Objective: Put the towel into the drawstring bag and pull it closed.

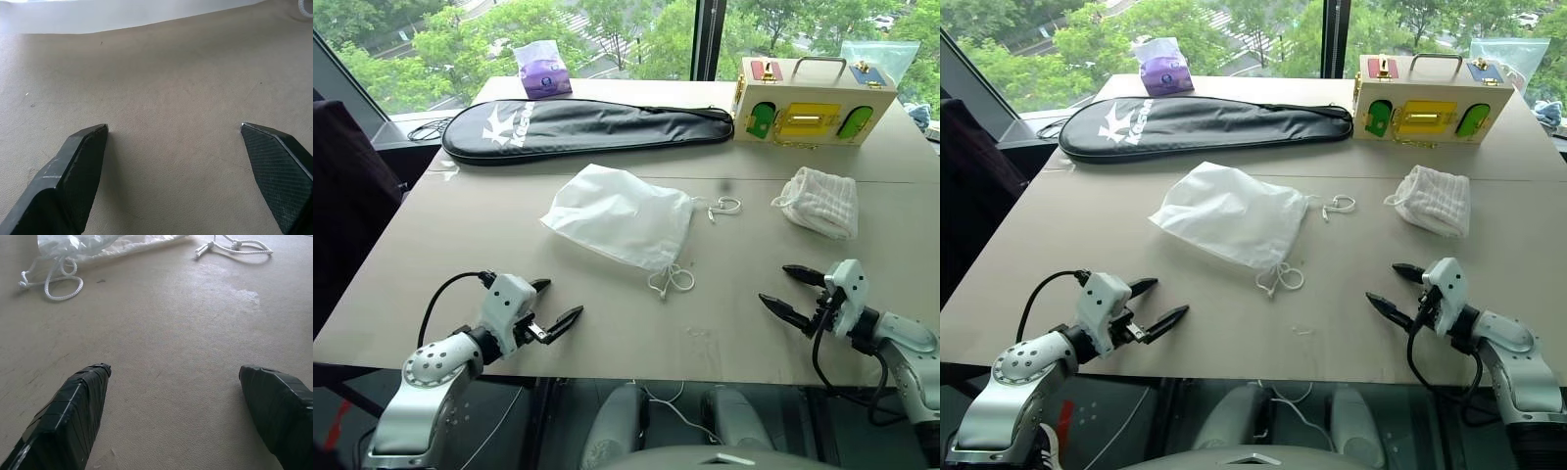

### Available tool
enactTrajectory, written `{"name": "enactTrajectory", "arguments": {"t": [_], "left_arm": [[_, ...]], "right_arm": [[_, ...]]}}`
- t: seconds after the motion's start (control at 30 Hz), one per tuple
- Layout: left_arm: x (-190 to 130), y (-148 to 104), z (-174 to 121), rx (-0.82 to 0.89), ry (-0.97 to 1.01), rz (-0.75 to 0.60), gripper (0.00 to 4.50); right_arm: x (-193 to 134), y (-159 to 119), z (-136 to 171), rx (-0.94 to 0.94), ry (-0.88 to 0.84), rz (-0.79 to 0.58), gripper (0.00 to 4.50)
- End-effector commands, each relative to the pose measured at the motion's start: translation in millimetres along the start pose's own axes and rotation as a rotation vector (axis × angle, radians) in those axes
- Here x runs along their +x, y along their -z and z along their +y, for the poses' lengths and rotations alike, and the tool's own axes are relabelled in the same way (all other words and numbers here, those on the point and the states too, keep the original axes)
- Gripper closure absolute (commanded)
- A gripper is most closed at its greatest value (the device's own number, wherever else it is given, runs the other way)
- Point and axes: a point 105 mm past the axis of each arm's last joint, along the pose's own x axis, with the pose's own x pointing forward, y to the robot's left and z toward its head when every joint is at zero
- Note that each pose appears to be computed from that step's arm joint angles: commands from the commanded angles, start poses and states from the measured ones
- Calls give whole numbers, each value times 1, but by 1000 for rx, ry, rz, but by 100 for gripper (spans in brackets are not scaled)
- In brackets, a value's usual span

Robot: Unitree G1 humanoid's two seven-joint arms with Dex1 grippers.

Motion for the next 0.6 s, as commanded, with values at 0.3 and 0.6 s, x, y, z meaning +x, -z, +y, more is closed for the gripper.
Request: {"name": "enactTrajectory", "arguments": {"t": [0.3,0.6], "left_arm": [[14,-12,-11,-36,52,-80,2],[17,-23,-17,-34,95,-112,2]], "right_arm": [[-6,-15,-7,-102,18,-55,0],[-6,-18,-5,-120,18,-73,0]]}}
